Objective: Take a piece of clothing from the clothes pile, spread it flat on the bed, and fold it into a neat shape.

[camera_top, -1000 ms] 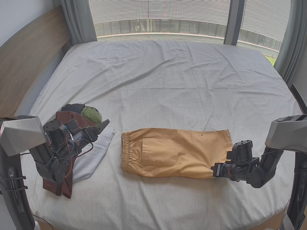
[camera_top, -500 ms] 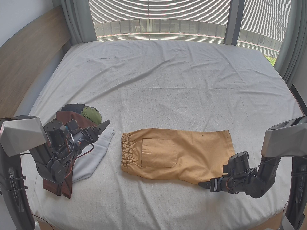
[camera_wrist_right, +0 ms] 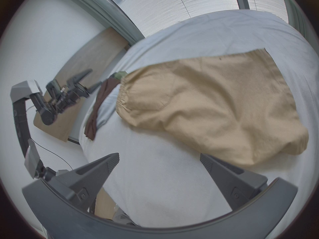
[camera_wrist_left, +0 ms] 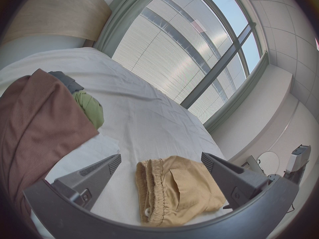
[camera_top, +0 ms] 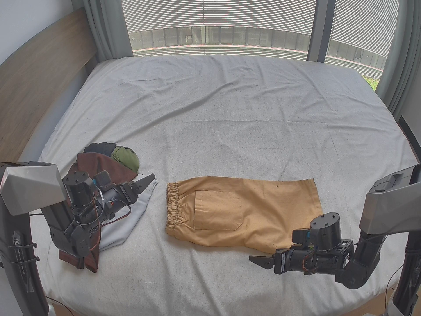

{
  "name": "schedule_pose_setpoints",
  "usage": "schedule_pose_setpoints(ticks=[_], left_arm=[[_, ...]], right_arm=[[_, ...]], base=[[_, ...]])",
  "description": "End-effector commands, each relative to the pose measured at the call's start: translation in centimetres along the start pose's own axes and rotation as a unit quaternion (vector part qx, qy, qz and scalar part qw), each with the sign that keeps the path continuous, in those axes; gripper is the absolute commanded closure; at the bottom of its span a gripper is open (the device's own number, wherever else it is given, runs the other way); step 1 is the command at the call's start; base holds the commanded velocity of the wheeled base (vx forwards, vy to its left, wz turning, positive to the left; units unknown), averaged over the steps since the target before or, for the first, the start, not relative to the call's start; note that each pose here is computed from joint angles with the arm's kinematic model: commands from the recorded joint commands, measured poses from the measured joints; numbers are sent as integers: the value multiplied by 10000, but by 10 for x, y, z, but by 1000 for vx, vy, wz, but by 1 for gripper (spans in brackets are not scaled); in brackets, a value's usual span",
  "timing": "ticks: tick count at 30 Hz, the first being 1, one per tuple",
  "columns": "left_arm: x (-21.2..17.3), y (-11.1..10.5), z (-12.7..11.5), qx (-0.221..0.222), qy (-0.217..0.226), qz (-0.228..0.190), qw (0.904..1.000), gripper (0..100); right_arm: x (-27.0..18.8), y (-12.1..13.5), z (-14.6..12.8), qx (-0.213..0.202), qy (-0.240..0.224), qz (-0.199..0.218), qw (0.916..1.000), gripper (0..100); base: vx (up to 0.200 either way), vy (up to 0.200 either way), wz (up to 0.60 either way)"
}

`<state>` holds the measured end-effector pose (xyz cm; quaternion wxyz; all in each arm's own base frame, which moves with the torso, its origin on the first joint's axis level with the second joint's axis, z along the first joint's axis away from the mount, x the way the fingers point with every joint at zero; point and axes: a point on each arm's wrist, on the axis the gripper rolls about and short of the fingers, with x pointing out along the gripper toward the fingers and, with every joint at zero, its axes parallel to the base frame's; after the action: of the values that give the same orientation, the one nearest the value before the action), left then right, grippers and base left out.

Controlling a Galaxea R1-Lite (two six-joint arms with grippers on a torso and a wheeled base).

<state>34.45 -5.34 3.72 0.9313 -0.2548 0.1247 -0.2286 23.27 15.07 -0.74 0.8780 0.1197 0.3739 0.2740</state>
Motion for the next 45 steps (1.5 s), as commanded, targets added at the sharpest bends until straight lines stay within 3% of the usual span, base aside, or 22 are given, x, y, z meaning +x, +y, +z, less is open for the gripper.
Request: schedule_pose_setpoints(ticks=[1, 5, 8, 11, 12, 20, 32, 42, 45], left_arm=[[-4, -4, -9, -56, 192, -5, 9998, 0], [-4, -7, -17, -88, 345, -49, 9994, 0], [-4, -6, -22, -110, 439, -38, 9990, 0], [-3, -5, -23, -126, 458, -27, 9989, 0], [-3, -5, -23, -131, 455, -37, 9989, 0], [-1, -3, -31, -173, 573, -21, 9982, 0], [10, 4, -66, -351, 1037, 74, 9940, 0], [20, 7, -78, -730, 1086, 187, 9912, 0], [28, 12, -94, -748, 1202, 266, 9896, 0]], right_arm=[[-8, 18, 8, -137, -251, 334, 9990, 0], [-13, 32, 20, -126, -497, 680, 9964, 0], [-20, 43, 51, 56, -1091, 959, 9894, 0], [-22, 44, 67, 123, -1363, 1027, 9852, 0], [-28, 37, 83, 206, -1647, 995, 9811, 0], [-40, 11, 119, 294, -2181, 1021, 9701, 0], [-42, -3, 121, 352, -2245, 832, 9703, 0], [-38, -4, 120, 355, -2203, 819, 9713, 0], [-38, -4, 119, 358, -2196, 816, 9715, 0]], base=[[0, 0, 0], [0, 0, 0], [0, 0, 0], [0, 0, 0], [0, 0, 0], [0, 0, 0], [0, 0, 0], [0, 0, 0], [0, 0, 0]])
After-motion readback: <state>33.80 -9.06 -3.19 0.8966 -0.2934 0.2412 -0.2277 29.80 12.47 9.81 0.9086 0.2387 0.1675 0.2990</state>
